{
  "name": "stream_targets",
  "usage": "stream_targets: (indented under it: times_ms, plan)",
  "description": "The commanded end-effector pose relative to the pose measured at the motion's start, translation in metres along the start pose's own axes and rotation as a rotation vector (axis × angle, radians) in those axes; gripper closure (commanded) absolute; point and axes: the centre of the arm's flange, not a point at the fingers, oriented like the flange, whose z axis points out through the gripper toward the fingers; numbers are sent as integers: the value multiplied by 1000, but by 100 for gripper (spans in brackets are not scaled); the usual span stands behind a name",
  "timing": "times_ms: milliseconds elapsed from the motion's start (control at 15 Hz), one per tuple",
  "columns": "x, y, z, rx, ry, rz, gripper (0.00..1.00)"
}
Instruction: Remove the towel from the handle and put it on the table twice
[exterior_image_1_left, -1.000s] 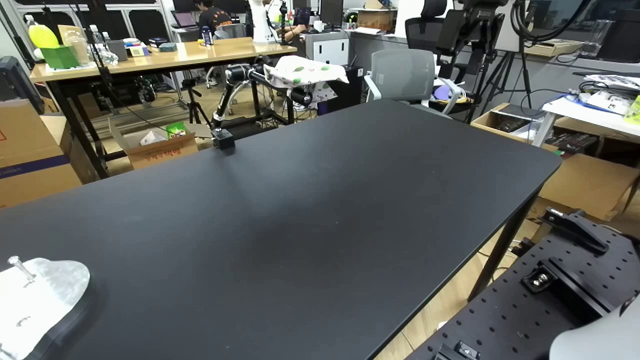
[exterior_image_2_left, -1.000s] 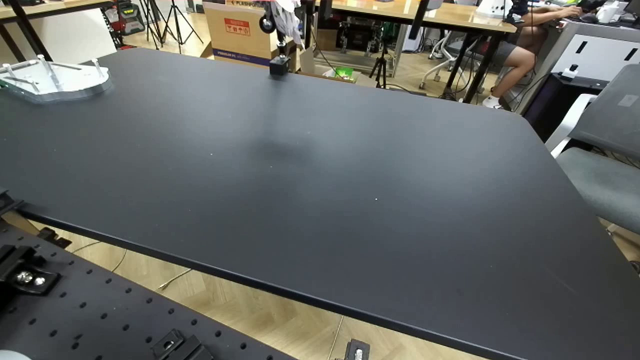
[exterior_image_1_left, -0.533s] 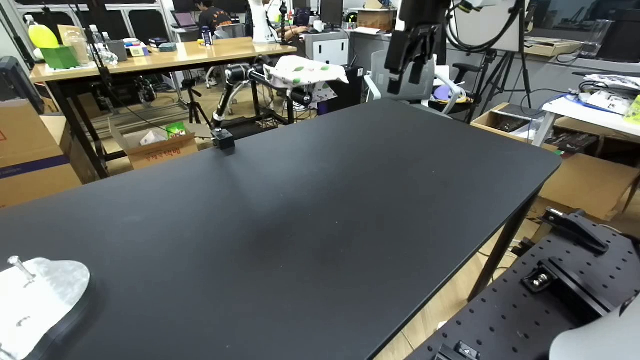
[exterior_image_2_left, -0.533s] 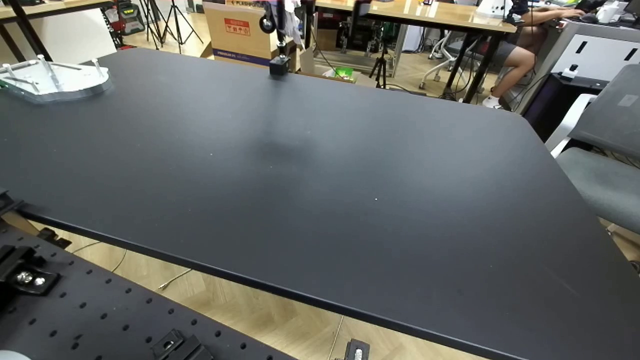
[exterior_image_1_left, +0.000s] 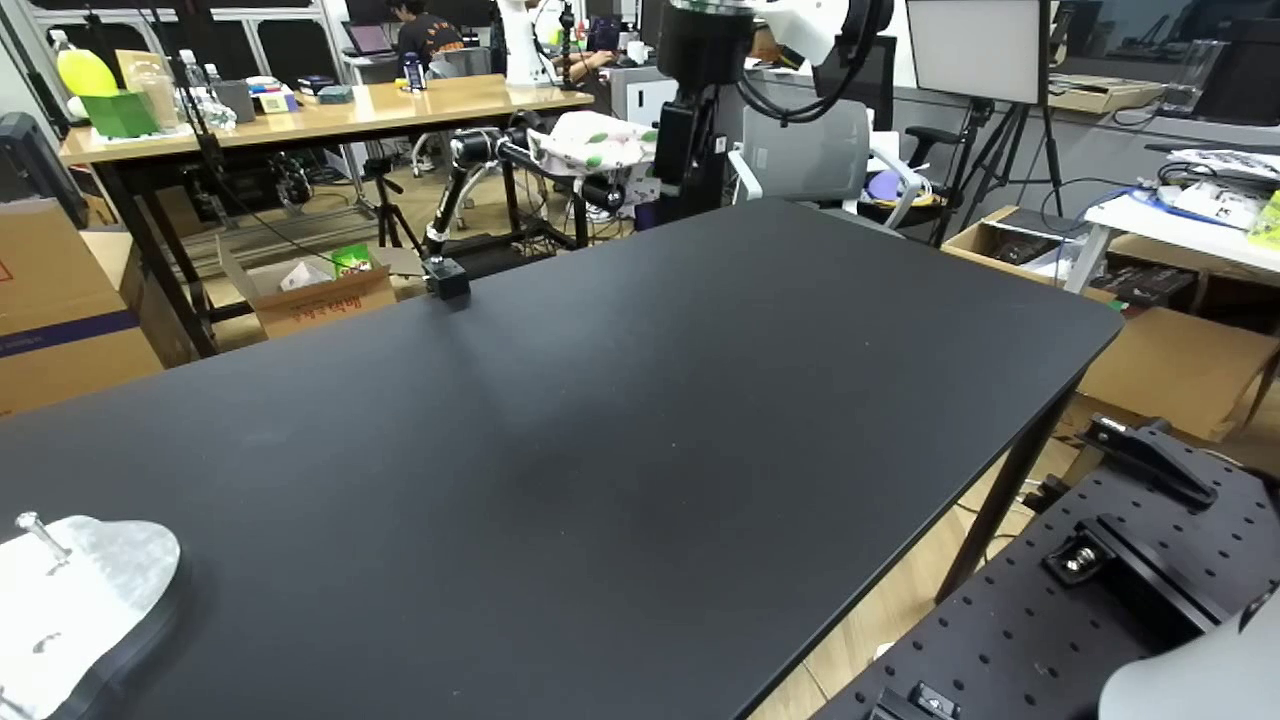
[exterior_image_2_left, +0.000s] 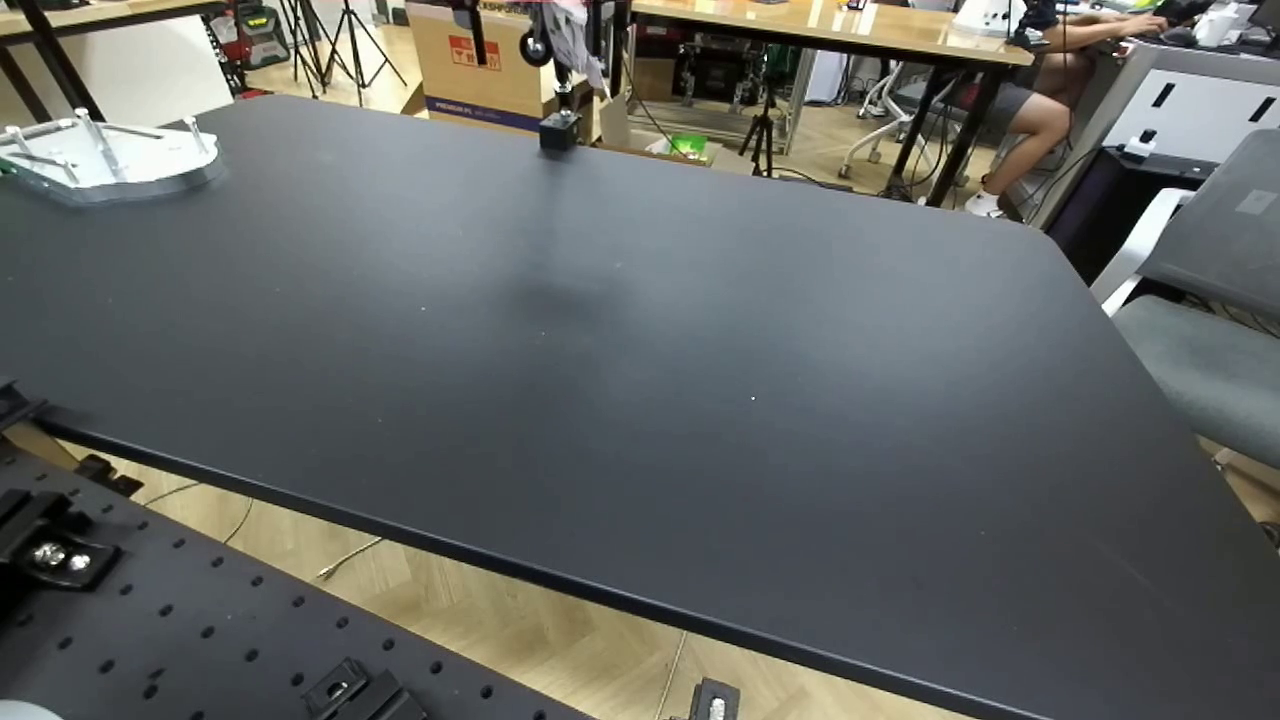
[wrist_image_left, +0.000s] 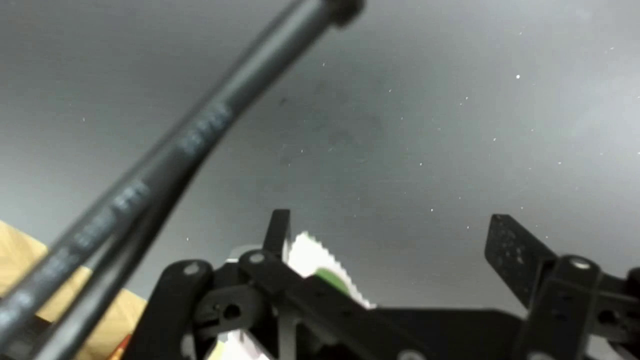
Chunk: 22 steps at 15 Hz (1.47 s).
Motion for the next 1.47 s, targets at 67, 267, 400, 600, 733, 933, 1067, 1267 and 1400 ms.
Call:
stream_targets:
  times_ms: [67, 267, 400, 600, 733, 933, 1067, 1267, 1400]
  plan:
    - [28, 11, -12, -67, 57, -141, 7]
    - [36, 12, -21, -110, 90, -192, 41]
    - [38, 13, -26, -131, 104, -202, 55]
    - [39, 16, -33, -150, 111, -200, 76]
    - [38, 18, -38, -164, 109, -199, 88]
    - [32, 13, -48, -178, 84, -210, 100]
    - [27, 15, -55, -198, 67, -207, 100]
    - [24, 15, -63, -218, 41, -183, 99]
    - [23, 15, -67, -228, 23, -156, 99]
